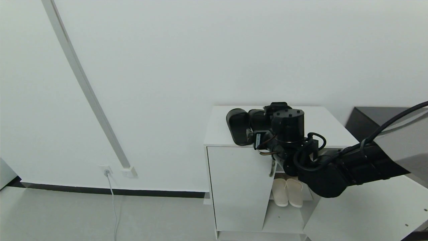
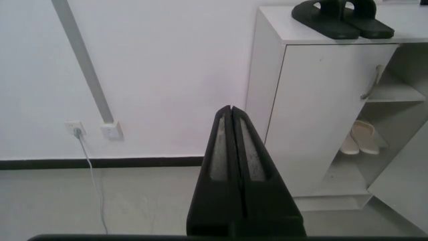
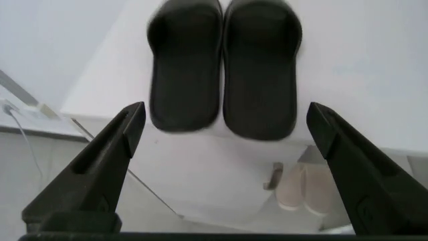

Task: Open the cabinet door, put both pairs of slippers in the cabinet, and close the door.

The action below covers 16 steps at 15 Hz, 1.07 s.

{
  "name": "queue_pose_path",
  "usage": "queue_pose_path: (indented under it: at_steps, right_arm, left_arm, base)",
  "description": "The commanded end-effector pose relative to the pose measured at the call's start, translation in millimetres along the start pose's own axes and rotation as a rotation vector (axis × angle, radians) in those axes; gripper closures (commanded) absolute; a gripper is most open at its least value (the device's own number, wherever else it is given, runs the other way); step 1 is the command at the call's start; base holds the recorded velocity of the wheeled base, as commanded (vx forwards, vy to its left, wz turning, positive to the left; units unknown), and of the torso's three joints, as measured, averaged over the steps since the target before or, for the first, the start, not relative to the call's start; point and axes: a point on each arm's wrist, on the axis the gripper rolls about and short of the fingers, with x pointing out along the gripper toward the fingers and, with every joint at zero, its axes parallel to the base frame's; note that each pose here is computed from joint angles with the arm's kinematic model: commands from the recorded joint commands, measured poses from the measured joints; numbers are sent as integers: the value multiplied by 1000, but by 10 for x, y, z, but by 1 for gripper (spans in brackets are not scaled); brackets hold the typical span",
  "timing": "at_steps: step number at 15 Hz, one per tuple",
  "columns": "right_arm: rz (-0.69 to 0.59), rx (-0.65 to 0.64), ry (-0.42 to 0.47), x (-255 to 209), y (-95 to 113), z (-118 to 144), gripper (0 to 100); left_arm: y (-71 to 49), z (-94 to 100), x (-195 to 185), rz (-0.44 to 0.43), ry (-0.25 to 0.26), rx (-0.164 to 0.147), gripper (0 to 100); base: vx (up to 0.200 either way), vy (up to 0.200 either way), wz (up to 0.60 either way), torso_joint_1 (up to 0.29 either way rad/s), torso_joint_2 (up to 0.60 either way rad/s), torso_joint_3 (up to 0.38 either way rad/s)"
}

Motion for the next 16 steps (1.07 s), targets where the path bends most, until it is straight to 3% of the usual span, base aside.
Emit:
queue_pose_path:
  at_steps: [1,11,16]
  right_arm:
    - [8,18,-29,-43,9,123,0]
    - [20,-26,69,-31,104,-305,0]
    - [5,-38,93,159,113,-488,0]
  left_arm:
    - [0,0,1,0,1,0,100]
    - [0,0,0,0,0,7,100]
    - [0,0,0,0,0,5,100]
  base:
    - [0,0,0,0,0,0]
    - [200,0,0,4,0,1]
    - [0,0,0,0,0,0]
